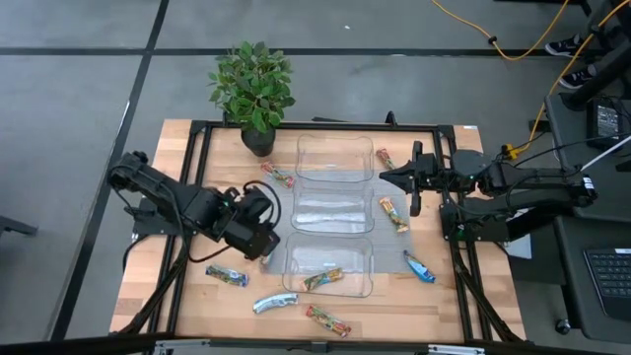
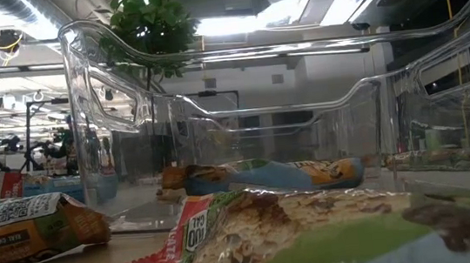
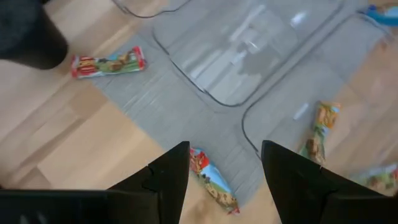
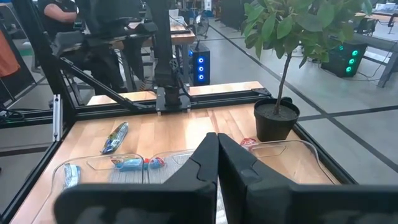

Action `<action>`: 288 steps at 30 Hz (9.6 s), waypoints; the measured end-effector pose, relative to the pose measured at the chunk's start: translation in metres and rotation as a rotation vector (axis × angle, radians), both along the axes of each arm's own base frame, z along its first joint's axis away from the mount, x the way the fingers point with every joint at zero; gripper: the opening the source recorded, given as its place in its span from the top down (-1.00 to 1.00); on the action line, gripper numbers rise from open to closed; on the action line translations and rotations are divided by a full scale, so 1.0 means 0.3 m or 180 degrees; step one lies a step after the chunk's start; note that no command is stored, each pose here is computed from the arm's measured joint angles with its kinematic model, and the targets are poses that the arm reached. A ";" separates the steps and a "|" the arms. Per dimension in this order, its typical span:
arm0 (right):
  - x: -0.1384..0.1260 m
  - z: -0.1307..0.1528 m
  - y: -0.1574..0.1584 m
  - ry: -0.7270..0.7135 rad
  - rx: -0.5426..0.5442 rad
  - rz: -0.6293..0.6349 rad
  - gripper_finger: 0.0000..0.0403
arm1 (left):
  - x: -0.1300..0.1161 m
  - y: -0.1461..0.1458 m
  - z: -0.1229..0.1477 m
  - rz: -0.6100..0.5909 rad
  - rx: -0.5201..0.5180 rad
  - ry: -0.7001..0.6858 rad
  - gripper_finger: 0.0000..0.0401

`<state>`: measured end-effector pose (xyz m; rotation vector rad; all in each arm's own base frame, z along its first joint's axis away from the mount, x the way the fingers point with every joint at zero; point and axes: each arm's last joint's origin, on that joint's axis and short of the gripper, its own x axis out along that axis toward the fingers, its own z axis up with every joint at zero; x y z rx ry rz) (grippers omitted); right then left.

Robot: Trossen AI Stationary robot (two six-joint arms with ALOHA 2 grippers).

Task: Pick and place Granola Bars by type
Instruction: Put the red granola bar into the middle transparent bin, then put the blue granola bar into the top transparent bin

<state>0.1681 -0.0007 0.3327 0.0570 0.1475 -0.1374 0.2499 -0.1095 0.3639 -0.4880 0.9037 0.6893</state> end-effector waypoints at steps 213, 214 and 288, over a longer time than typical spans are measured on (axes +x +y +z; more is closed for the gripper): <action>0.048 -0.054 -0.006 0.0407 -0.0058 -0.0218 0.96 | 0.508 0.526 -0.218 -0.1582 -0.0106 -0.0149 0.80; 0.048 -0.054 -0.006 0.0407 -0.0058 -0.0219 0.96 | 0.513 0.524 -0.234 -0.1622 -0.0104 -0.0084 0.80; 0.047 -0.058 -0.006 0.0446 -0.0060 -0.0219 0.96 | 0.210 0.322 0.022 -0.2701 0.0073 0.0241 0.25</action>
